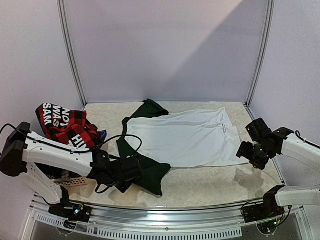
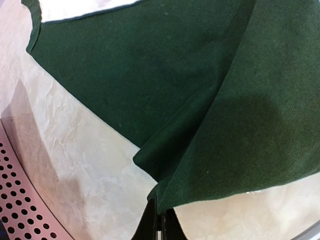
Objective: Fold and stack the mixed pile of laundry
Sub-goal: Flatten out the crumpled T-shirt at the center of the board.
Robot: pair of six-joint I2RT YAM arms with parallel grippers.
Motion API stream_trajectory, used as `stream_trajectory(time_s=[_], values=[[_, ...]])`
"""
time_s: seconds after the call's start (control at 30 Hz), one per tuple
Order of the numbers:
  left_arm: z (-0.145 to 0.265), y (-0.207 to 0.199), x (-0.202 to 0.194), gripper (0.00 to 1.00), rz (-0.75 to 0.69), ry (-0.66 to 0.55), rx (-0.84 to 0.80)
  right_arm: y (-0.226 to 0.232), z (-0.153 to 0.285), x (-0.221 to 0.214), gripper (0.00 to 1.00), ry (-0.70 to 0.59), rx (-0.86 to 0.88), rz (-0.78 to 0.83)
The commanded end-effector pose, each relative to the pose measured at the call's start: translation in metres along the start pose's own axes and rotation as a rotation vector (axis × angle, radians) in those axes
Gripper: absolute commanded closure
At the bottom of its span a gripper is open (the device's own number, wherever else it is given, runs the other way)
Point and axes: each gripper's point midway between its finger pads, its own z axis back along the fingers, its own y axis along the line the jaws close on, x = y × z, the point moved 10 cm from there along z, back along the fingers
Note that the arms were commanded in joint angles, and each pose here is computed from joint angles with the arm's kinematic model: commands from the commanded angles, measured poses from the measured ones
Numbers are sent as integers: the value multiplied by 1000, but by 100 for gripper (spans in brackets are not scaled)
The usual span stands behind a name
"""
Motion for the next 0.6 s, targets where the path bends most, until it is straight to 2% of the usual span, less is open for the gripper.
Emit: stream_trajectory(time_s=[0.0,0.1,0.27,0.43,0.57], values=[[-3,6,-3,100,21,-2,30,-18,-14,-16,11,89,-89,22],[-3,6,-3,100,29,-3,35,-22,-20,-16,12,92,-105,17],[-1,8,-4,100,38,-11,36,-33,-41,-11,21,88,-61,-75],[0,8,-5,100,41,-16,37,-26,-55,-9,29,74,52,-177],[0,9,-6,100,44,-14,37,-22,-62,-5,33,54,53,-214]])
